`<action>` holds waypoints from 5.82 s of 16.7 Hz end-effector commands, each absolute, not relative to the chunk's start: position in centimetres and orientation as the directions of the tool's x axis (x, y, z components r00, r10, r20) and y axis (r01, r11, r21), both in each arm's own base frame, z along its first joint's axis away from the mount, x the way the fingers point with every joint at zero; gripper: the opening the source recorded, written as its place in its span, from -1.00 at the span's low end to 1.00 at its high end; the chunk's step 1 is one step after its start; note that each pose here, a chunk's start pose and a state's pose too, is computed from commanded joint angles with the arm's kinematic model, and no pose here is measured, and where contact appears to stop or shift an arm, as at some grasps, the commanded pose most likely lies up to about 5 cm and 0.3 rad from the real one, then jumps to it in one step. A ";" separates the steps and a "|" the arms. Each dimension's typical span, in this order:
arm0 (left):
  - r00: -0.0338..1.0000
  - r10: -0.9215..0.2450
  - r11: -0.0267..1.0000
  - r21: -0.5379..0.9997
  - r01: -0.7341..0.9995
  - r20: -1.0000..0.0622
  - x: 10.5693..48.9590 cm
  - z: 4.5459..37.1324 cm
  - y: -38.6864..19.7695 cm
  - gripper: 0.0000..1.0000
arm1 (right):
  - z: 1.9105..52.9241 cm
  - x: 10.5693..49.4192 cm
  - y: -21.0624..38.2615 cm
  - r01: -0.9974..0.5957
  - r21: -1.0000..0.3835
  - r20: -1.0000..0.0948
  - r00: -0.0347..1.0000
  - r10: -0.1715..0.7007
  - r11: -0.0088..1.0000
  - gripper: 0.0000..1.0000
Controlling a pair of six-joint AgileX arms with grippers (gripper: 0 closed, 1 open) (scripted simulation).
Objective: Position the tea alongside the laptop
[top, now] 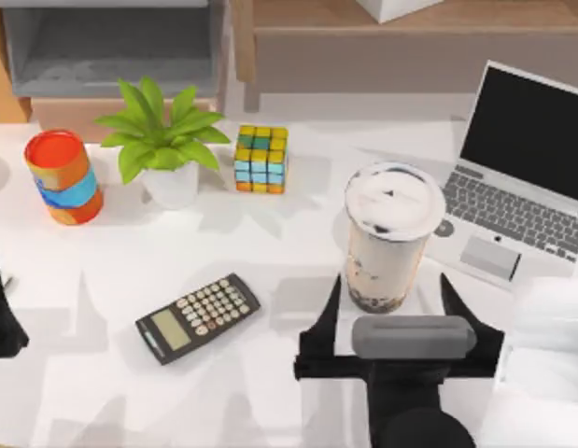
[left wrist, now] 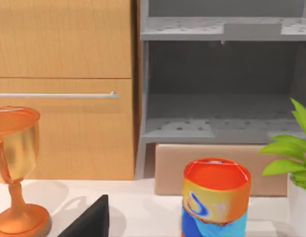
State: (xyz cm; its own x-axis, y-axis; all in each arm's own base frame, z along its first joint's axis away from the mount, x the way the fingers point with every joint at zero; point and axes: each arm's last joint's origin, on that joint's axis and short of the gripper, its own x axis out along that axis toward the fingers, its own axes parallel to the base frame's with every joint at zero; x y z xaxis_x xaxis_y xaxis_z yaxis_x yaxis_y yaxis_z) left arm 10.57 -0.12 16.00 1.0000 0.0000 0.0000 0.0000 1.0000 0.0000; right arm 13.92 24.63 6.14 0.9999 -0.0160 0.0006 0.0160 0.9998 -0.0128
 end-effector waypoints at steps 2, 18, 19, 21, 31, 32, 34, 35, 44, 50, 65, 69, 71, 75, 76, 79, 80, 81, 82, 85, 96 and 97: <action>1.000 0.000 1.000 0.000 0.000 0.000 10.6 16.0 -0.1 1.00 | 6.1 15.8 24.7 0.016 -0.013 0.000 1.000 -0.016 1.000 1.00; 1.000 0.000 1.000 0.000 0.000 0.000 10.6 16.0 -0.1 1.00 | 6.1 20.1 24.4 0.016 -0.013 0.001 1.000 -0.016 1.000 -0.06; 1.000 0.000 1.000 0.000 0.000 0.000 10.6 16.0 -0.1 1.00 | 6.1 20.1 24.4 0.016 -0.013 0.001 1.000 -0.016 1.000 -0.21; 1.000 0.000 1.000 0.000 0.000 0.000 10.6 16.0 -0.1 1.00 | 6.1 20.1 24.4 0.016 -0.013 0.001 1.000 -0.016 1.000 -0.51; 1.000 0.000 1.000 0.000 0.000 0.000 10.6 16.0 -0.1 1.00 | 6.1 20.1 24.4 0.016 -0.013 0.001 1.000 -0.016 1.000 -1.00; 1.000 0.000 1.000 0.000 0.000 0.000 10.6 16.0 -0.1 1.00 | 6.1 20.1 24.4 0.016 -0.013 0.001 1.000 -0.016 1.000 -1.00; 1.000 0.000 1.000 0.000 0.000 0.000 10.6 16.0 -0.1 1.00 | 6.2 20.1 24.4 0.015 -0.012 0.001 1.000 -0.015 1.000 -1.00; 1.000 0.000 1.000 0.000 0.000 0.000 10.6 16.0 -0.1 1.00 | 6.4 20.1 24.4 0.015 -0.013 0.000 1.000 -0.015 1.000 -1.00; 1.000 0.000 1.000 0.000 0.000 0.000 10.6 16.0 -0.1 1.00 | 7.5 20.3 24.4 0.020 0.011 0.015 1.000 -0.020 1.000 -1.00; 1.000 0.000 1.000 0.000 0.000 0.000 10.6 16.0 -0.1 1.00 | 13.6 23.9 20.2 0.112 0.215 0.174 0.973 -0.151 0.970 -1.00; 1.000 0.000 1.000 0.000 0.000 0.000 10.6 16.0 -0.1 1.00 | 17.6 27.3 -3.1 0.214 0.038 0.368 0.905 -0.213 0.976 -1.00; 1.000 0.000 1.000 0.000 0.000 0.000 10.6 16.0 -0.1 1.00 | 13.9 26.9 -6.3 0.109 -0.033 0.174 0.979 -0.102 0.993 -1.00; 1.000 0.000 1.000 0.000 0.000 0.000 10.6 16.0 -0.1 1.00 | 12.2 26.5 -7.2 0.056 -0.028 0.083 0.995 -0.054 0.998 -1.00; 1.000 0.000 1.000 0.000 0.000 0.000 10.6 16.0 -0.1 1.00 | 10.8 26.2 -7.8 0.013 -0.009 0.005 1.000 -0.013 1.000 -1.00; 1.000 0.000 1.000 0.000 0.000 0.000 10.6 16.0 -0.1 1.00 | 10.8 26.2 -7.8 0.013 -0.009 0.005 1.000 -0.013 1.000 -1.00; 1.000 0.000 1.000 0.000 0.000 0.000 10.6 16.0 -0.1 1.00 | 11.0 26.3 -7.7 0.010 -0.009 0.012 1.000 -0.010 1.000 -1.00; 1.000 0.000 1.000 0.000 0.000 0.000 10.6 16.0 -0.1 1.00 | 11.0 26.3 -7.7 0.010 -0.009 0.013 1.000 -0.010 1.000 -1.00; 1.000 0.000 1.000 0.000 0.000 0.000 10.6 16.0 -0.1 1.00 | 10.9 26.3 -7.7 0.010 -0.010 0.014 1.000 -0.010 1.000 -1.00; 1.000 0.000 1.000 0.000 0.000 0.000 10.6 16.0 -0.1 1.00 | 10.9 26.3 -7.7 0.009 -0.011 0.017 1.000 -0.009 1.000 -1.00; 1.000 0.000 1.000 0.000 0.000 0.000 10.6 16.0 -0.1 1.00 | 10.9 26.4 -7.6 0.006 -0.017 0.033 0.999 -0.005 1.000 -1.00; 1.000 0.000 1.000 0.000 0.000 0.000 10.6 16.0 -0.1 1.00 | 9.4 26.7 -7.6 -0.005 -0.032 0.072 0.997 0.007 0.999 -1.00; 1.000 0.000 1.000 0.000 0.000 0.000 10.6 16.0 -0.1 1.00 | 9.1 26.7 -7.6 -0.002 -0.029 0.063 0.998 0.004 1.000 -1.00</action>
